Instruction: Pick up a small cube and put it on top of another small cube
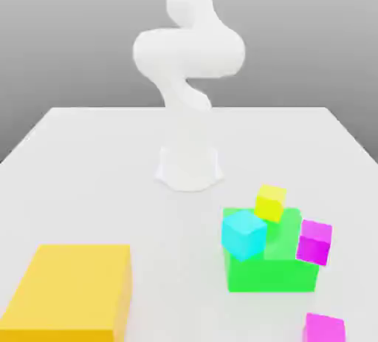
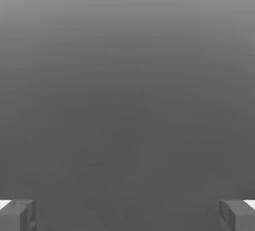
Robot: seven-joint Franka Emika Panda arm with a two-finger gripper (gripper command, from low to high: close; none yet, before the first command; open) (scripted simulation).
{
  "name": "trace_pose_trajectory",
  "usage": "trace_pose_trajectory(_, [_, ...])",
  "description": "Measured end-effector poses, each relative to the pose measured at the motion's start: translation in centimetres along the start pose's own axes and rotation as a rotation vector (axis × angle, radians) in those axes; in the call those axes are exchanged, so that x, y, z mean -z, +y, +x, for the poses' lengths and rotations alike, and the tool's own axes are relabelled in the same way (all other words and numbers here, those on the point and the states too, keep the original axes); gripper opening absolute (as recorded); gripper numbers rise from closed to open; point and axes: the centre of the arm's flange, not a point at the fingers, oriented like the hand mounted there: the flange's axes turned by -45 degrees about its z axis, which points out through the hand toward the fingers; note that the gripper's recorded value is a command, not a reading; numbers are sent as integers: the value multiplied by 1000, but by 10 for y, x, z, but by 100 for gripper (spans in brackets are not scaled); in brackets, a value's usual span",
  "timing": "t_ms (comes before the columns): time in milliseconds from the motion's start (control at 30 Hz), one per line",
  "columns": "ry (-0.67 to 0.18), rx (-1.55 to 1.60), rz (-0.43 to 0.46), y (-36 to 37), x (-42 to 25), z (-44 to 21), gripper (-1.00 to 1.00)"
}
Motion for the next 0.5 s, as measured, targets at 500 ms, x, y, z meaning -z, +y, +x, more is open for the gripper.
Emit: trace_pose_trajectory(500, [-353, -57, -147, -87, -253, -48, 0])
